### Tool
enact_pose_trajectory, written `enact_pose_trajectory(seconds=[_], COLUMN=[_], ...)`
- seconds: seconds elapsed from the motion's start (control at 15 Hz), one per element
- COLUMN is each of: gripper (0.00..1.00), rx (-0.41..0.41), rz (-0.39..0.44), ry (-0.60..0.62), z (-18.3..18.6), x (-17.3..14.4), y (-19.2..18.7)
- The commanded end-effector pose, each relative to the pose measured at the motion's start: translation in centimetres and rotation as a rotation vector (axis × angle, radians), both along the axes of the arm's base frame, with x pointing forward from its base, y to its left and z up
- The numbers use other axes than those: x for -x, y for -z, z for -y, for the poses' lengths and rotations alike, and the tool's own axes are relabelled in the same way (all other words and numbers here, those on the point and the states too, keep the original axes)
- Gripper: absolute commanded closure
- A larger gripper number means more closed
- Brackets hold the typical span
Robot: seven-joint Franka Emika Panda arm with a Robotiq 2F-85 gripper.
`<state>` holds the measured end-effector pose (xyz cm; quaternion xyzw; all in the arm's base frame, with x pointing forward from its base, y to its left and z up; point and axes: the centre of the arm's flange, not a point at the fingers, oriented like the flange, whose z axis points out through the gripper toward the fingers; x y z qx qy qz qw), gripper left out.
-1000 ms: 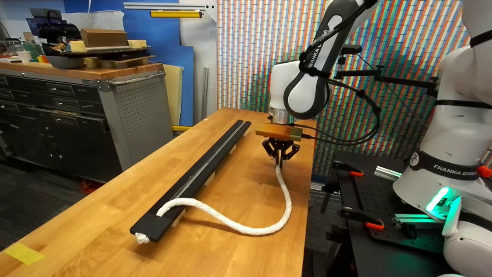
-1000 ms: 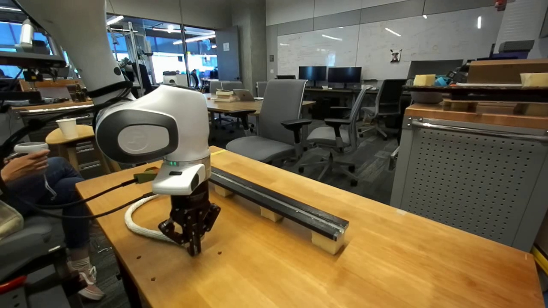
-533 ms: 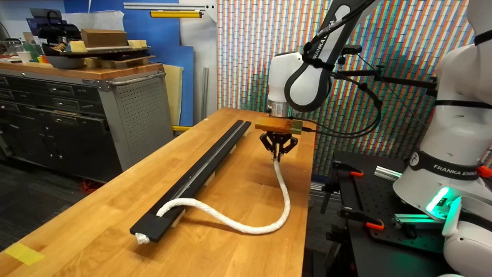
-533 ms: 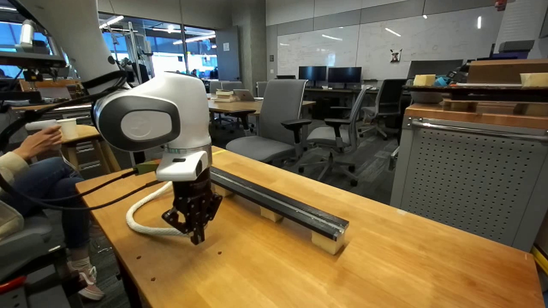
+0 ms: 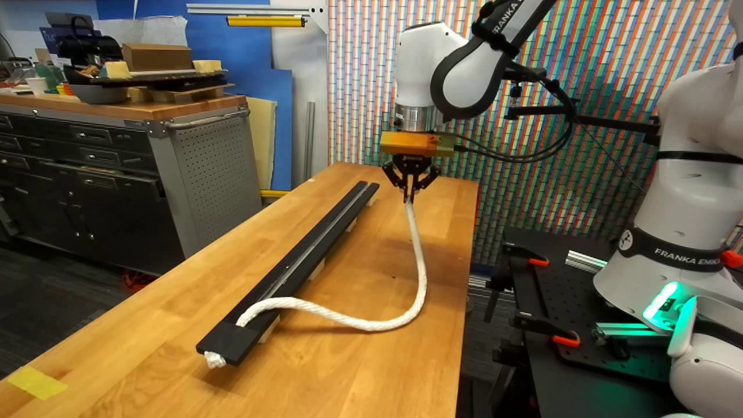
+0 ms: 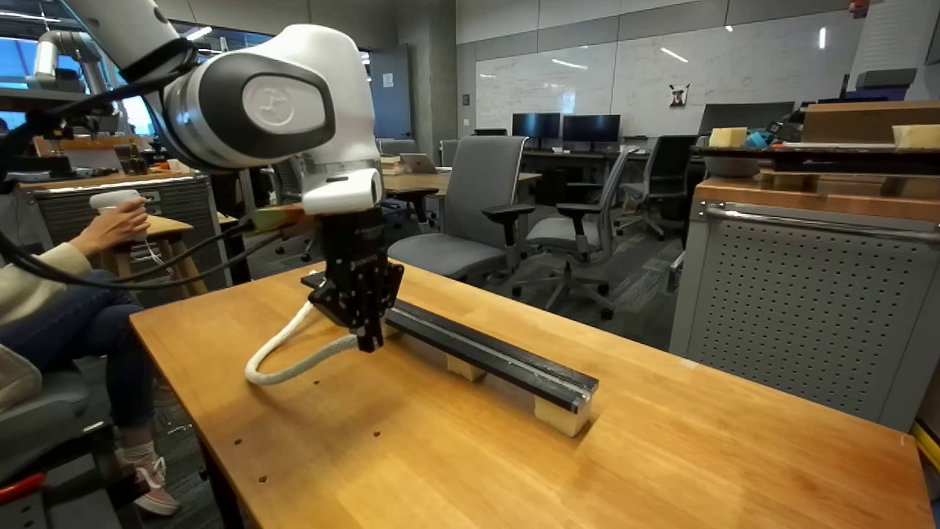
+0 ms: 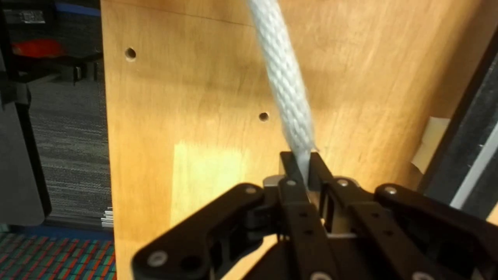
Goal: Set the rope along the middle of the black object then push it into the ridge
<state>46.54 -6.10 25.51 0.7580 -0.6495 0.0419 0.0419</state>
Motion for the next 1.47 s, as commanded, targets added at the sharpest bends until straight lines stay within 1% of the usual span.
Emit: enact_pose_trajectory(seconds=[0.0, 0.47, 0.87, 1.13, 1.4], gripper=[0.97, 0.97, 0.97, 0.97, 0.97], rx=[0.027, 0.088, 0.109, 0.099, 0.089], rz=[0.017, 0.089, 0.178, 0.252, 0.348], ry=[0.005, 0.035, 0.058, 0.093, 0.158], z=[0.4, 1.1, -0.5, -0.9, -0.4], x=[-2.3, -5.6, -6.7, -7.0, -8.4], y=[-4.3, -9.9, -17.1, -21.3, -23.9])
